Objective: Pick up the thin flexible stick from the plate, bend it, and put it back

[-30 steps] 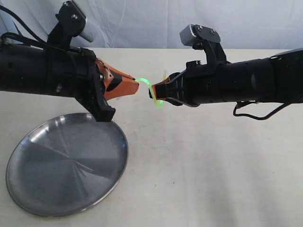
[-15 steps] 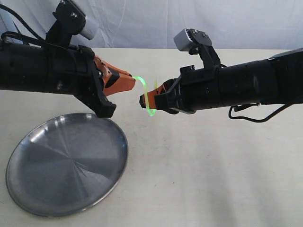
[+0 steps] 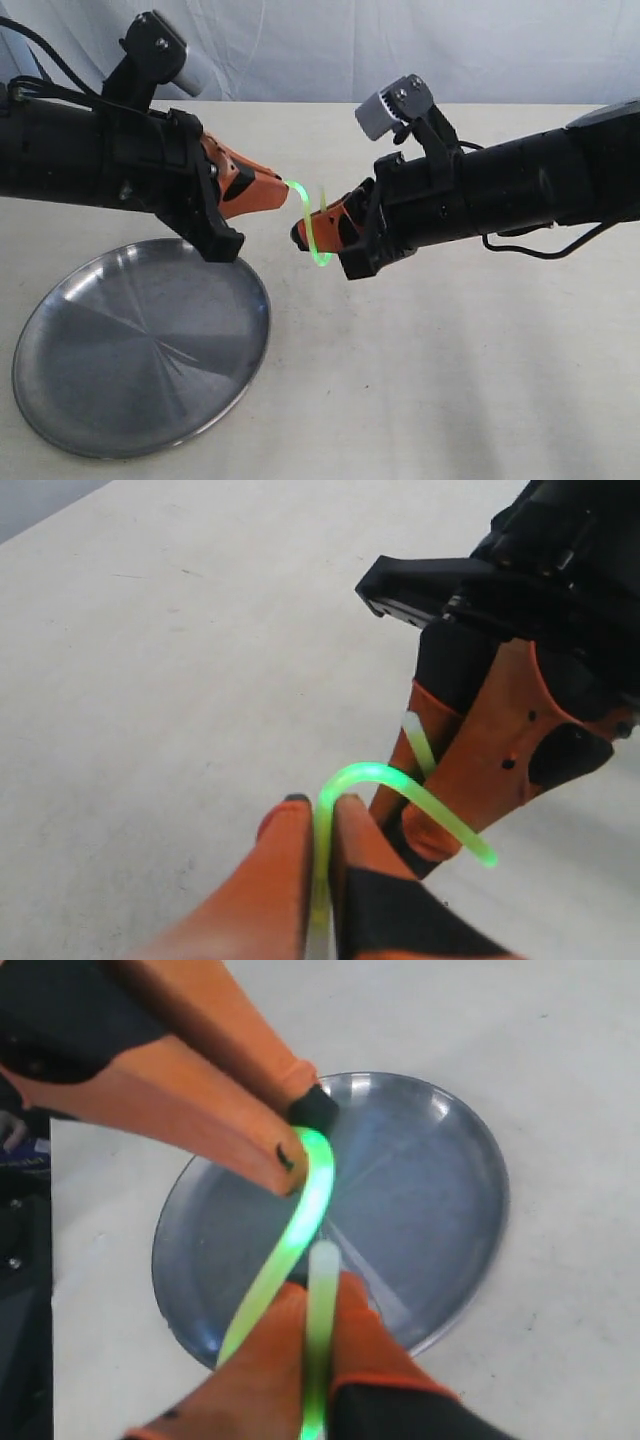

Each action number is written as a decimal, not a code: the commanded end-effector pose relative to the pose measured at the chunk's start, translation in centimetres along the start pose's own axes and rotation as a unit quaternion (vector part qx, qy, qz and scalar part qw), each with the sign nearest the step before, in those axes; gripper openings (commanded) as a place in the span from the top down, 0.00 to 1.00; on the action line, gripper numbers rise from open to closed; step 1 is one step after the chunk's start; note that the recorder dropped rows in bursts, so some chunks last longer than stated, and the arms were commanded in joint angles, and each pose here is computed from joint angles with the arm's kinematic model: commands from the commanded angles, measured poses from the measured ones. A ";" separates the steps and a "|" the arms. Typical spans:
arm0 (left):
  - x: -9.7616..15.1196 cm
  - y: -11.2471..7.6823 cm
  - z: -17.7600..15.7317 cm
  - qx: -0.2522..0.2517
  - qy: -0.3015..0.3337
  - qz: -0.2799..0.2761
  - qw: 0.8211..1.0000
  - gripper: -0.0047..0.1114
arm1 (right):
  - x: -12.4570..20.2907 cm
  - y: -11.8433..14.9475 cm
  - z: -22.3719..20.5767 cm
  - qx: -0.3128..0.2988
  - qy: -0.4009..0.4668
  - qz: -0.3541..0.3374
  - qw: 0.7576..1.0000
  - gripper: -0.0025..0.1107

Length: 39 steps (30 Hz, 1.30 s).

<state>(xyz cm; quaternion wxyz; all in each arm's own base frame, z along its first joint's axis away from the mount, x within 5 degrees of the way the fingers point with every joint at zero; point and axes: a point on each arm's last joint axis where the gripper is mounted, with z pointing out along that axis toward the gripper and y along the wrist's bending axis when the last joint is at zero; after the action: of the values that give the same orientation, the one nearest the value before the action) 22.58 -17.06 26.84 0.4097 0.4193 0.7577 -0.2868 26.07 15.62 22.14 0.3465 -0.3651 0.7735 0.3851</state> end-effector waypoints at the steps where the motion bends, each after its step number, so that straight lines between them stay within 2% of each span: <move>1: -0.3 0.4 0.0 -0.021 -0.010 -0.042 0.999 0.96 | 0.1 1.5 0.0 -0.063 0.009 -0.074 0.995 0.99; 4: -0.1 0.4 0.0 -0.019 -0.003 -0.058 0.998 0.96 | 0.1 1.6 0.0 -0.073 0.005 -0.116 0.990 0.99; 9: -0.1 0.3 0.0 -0.015 0.001 -0.080 0.997 0.96 | 0.1 2.0 -0.1 -0.091 -0.004 -0.240 0.967 0.99; 18: 0.0 0.3 0.0 -0.016 0.003 -0.114 0.993 0.96 | 0.8 2.0 0.0 -0.097 0.033 -0.271 0.957 0.99; 27: 0.2 0.4 0.1 -0.018 0.013 -0.144 0.989 0.96 | 0.9 2.1 0.0 -0.103 0.035 -0.274 0.956 0.99; 32: 0.9 0.7 1.1 -0.010 0.030 -0.184 0.982 0.96 | 1.0 2.5 -0.1 -0.126 0.032 -0.274 0.953 0.99; 39: 1.8 1.2 2.5 -0.001 0.051 -0.204 0.978 0.96 | 1.2 2.6 -0.2 -0.139 0.042 -0.282 0.948 0.99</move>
<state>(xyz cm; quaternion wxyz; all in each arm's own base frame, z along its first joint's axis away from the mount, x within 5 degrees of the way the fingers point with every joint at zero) 22.53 -17.73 24.21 0.2763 0.3190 0.8319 -0.3603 25.08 15.43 21.39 0.3741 -0.5935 0.6493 0.2938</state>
